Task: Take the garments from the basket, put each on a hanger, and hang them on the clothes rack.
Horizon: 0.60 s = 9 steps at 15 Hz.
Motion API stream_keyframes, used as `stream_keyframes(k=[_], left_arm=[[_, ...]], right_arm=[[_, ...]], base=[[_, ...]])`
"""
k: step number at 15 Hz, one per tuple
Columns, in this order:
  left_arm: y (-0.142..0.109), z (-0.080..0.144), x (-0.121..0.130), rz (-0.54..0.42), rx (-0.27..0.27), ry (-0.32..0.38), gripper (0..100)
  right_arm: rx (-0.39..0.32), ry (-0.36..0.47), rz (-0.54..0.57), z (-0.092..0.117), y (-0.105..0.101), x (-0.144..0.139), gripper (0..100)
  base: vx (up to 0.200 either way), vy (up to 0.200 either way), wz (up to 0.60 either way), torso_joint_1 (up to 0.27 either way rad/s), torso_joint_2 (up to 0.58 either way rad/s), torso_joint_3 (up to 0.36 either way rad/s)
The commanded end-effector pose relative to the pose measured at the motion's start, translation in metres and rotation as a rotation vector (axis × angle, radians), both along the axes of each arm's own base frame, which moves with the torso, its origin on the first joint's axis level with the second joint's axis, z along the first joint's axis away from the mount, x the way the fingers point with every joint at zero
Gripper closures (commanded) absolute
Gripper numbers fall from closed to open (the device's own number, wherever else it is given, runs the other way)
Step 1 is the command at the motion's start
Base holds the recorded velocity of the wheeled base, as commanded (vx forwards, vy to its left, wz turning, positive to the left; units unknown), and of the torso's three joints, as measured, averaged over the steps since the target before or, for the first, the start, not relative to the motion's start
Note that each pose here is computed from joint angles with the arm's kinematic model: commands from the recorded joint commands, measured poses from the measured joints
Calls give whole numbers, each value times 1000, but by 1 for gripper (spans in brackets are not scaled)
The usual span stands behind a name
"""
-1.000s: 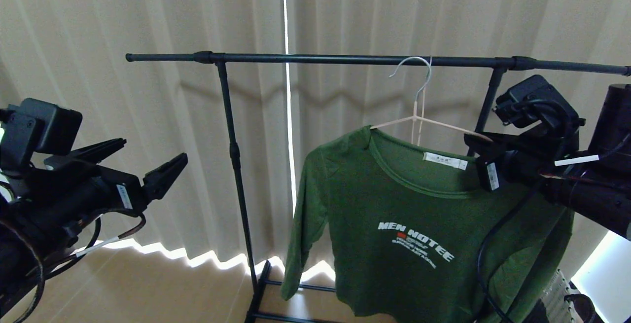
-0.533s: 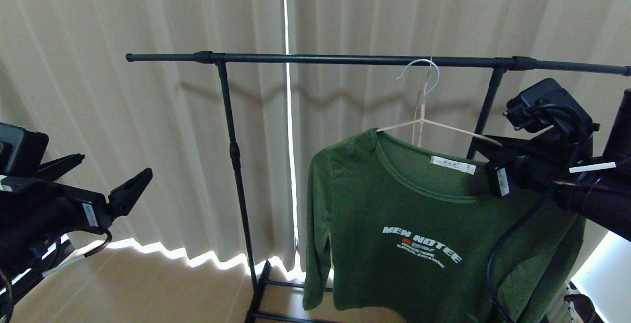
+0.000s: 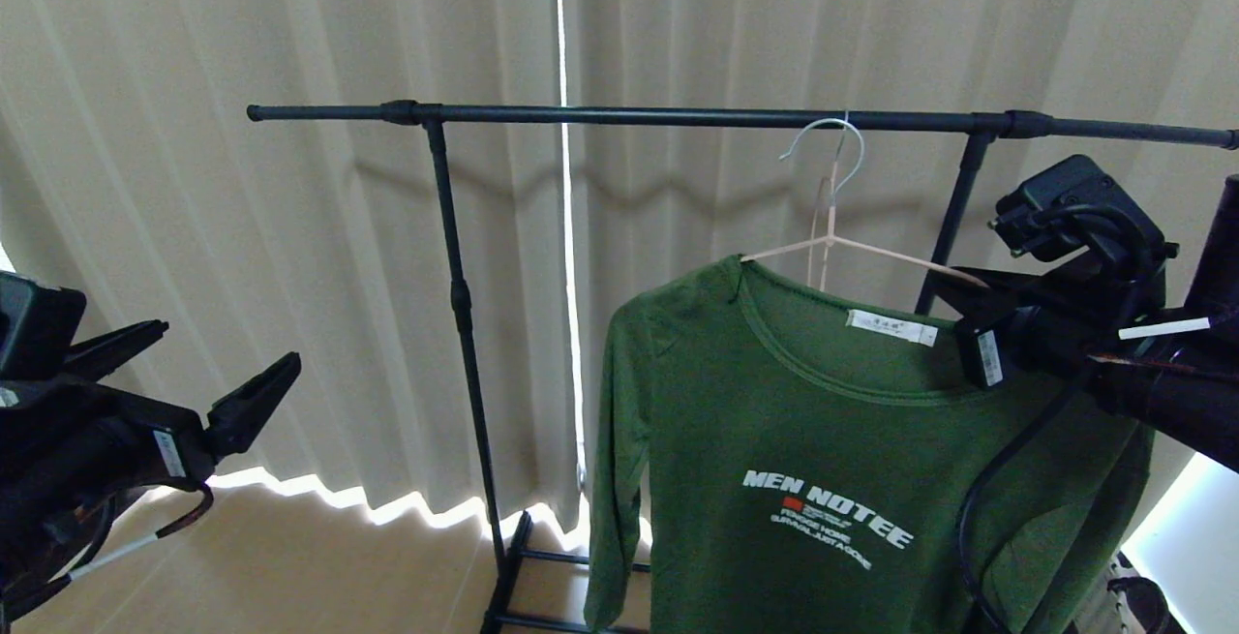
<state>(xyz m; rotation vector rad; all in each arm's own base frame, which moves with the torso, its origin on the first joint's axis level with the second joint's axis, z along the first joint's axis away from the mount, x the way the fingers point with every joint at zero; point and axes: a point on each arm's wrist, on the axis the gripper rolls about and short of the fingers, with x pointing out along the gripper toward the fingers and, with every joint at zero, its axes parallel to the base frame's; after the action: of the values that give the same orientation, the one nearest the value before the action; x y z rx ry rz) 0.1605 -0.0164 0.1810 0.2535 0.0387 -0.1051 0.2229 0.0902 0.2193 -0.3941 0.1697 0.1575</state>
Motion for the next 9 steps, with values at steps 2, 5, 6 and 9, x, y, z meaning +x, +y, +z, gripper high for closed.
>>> stream_keyframes(k=[2,5,6,9], left_arm=[[-7,-5,-7,-47,2,10,0],[-10,-5,-9,-71,1,11,0],[-10,-6,-9,-71,1,13,0],[-10,-7,-10,-73,6,17,0]], right_arm=[[1,2,3,-1,0,0,100],[3,-2,1,0,0,1,100],[3,-2,3,0,1,1,100],[5,-8,3,1,0,1,100]], base=[[200,0,0,0,-2,5],[200,0,0,9,2,4],[200,0,0,-7,2,-2],[200,0,0,-2,5,4]])
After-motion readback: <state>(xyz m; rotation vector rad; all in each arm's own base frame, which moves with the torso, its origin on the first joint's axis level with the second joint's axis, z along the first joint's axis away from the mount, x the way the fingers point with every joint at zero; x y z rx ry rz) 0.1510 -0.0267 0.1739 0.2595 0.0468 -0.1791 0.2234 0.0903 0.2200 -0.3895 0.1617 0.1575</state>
